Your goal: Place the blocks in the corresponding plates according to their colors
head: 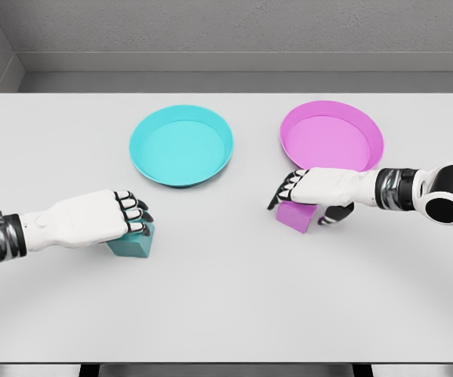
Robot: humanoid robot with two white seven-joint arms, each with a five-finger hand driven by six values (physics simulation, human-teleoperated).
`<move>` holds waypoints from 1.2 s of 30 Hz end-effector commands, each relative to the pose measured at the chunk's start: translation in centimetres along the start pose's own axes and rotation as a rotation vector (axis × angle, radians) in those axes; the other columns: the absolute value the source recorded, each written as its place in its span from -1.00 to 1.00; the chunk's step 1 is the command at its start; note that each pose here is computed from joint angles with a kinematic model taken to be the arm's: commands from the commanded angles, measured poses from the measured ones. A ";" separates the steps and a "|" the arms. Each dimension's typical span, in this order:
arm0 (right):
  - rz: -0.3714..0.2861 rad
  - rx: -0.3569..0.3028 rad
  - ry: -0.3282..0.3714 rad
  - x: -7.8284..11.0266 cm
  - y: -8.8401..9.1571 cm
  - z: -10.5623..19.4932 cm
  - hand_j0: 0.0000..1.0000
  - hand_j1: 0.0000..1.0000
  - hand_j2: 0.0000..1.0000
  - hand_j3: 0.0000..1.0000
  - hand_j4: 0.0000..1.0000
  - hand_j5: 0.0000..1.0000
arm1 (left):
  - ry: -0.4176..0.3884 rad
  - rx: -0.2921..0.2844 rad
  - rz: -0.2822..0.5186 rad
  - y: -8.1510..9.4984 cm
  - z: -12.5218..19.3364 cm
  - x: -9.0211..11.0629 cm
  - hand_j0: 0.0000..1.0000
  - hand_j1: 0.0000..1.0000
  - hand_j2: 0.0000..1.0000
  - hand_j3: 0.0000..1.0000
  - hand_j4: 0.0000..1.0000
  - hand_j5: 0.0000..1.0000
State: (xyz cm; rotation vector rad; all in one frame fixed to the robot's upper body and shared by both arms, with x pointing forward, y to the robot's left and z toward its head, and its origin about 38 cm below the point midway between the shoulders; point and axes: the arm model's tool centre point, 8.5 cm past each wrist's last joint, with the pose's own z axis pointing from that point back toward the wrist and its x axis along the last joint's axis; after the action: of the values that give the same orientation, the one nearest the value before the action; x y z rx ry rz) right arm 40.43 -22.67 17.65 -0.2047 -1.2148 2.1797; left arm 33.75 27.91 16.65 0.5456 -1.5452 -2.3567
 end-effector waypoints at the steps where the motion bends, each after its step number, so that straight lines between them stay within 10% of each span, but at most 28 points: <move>1: 0.002 0.010 -0.003 0.1 0.2 -0.1 0.21 0.21 0.21 0.21 0.21 0.21 | 0.000 0.010 0.014 0.1 0.0 0.0 0.14 0.14 0.14 0.14 0.14 0.14; 36: 0.045 -0.129 0.070 -2.2 -6.4 2.9 0.11 0.11 0.11 0.11 0.11 0.11 | 0.061 0.135 -0.001 4.7 0.1 -4.2 -0.05 -0.05 -0.05 -0.05 -0.05 -0.05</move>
State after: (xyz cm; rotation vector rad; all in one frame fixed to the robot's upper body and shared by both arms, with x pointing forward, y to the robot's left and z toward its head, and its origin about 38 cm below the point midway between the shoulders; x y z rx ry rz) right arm 43.51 -23.01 24.33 -0.3596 -1.3353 2.1349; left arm 37.65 27.89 22.20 0.6627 -1.6856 -2.2387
